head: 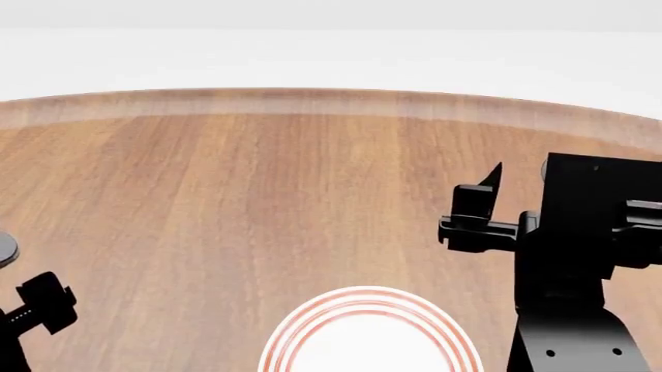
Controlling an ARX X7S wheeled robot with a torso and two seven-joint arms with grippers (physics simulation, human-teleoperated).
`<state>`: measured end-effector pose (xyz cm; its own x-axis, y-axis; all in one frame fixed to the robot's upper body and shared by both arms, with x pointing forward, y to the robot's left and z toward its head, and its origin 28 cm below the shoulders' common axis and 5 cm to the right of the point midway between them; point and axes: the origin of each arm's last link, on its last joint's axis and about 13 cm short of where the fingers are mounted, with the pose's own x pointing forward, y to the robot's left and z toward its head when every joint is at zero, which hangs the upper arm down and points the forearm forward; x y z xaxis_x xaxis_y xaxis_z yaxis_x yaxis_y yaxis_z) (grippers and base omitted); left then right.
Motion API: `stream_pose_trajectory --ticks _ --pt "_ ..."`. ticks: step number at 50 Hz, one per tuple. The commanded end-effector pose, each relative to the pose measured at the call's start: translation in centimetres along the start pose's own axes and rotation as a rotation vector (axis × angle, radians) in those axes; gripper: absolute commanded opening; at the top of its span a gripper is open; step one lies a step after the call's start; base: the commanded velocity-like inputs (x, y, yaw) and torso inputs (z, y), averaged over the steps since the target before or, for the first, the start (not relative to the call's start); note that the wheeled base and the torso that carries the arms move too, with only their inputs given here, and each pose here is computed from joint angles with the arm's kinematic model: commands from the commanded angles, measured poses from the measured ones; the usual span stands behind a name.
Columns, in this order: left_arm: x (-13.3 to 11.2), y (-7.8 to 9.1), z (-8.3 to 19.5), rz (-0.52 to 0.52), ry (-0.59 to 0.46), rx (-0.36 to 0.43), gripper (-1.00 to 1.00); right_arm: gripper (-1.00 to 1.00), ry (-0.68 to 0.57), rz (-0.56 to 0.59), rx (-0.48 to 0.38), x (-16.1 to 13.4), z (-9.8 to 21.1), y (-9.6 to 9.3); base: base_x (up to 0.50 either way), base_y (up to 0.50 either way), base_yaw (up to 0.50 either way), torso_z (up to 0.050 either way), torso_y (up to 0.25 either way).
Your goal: Pick up the red mug and put it on the plate
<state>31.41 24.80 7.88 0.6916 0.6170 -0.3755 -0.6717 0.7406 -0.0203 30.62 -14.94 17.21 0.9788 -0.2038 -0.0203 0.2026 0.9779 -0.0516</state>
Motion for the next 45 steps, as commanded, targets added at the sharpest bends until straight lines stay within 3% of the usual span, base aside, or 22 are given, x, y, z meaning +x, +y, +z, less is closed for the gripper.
stream_pose_trajectory --ticks 1,45 --pt "0.9 -0.2 -0.5 0.01 0.027 0.018 1.0 1.0 0.002 0.002 0.002 0.1 -0.1 0.0 0.0 0.0 0.0 0.0 0.0" --pt "4.6 -0.4 -3.5 0.09 0.149 0.055 1.0 1.0 0.018 0.011 0.002 0.3 -0.7 0.2 0.0 0.0 0.0 0.0 0.0"
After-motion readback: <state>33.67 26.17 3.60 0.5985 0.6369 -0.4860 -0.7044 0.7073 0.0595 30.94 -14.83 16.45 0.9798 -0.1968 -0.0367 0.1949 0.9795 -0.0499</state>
